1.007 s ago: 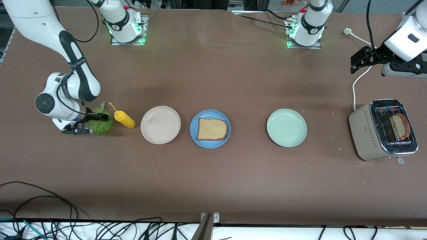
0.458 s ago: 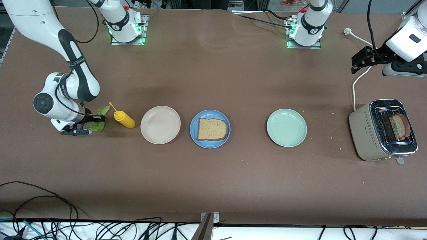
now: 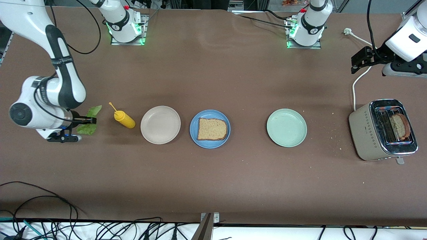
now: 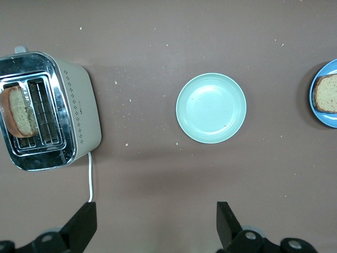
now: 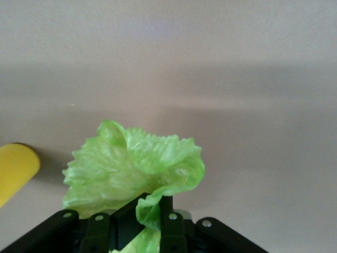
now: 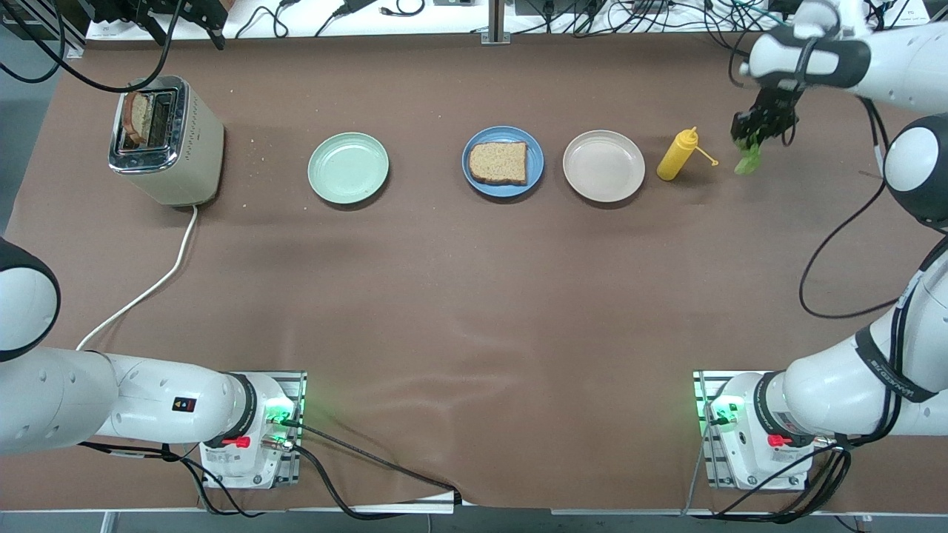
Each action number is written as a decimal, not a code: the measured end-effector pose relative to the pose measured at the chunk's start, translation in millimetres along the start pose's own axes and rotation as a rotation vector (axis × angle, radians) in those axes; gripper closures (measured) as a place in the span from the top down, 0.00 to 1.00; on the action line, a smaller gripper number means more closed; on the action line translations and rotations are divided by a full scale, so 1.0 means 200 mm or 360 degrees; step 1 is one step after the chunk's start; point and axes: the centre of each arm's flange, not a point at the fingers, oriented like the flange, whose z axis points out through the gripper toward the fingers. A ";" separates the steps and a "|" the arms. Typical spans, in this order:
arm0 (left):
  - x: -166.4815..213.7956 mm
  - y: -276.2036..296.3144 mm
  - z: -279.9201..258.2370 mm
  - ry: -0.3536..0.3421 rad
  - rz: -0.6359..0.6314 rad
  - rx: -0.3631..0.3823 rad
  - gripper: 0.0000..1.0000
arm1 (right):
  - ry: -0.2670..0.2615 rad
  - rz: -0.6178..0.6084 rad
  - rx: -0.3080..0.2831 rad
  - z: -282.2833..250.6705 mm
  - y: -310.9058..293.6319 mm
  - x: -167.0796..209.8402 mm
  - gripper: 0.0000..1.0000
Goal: Make sandwich in blue plate with both arms
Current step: 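Lift the lettuce and carry it over the blue plate, then lower the lettuce onto the bread and open the right gripper, then withdraw the right gripper toward the yellow bottle, then lower the right gripper onto the yellow bottle and grasp it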
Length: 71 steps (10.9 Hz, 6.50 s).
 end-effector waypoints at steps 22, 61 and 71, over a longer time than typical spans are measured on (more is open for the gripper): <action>0.00 0.00 0.00 -0.0003 0.0000 0.0000 1.00 | 0.0334 0.0267 0.0379 -0.02 -2.46 -0.09 0.12; 0.01 -0.04 0.01 -0.0008 -0.0025 -0.0001 1.00 | 0.0892 -0.2155 0.0827 0.10 0.40 -0.12 1.00; 0.01 -0.05 0.02 -0.0014 -0.0033 -0.0001 1.00 | 0.1598 -0.2504 0.1379 0.78 0.19 -0.04 1.00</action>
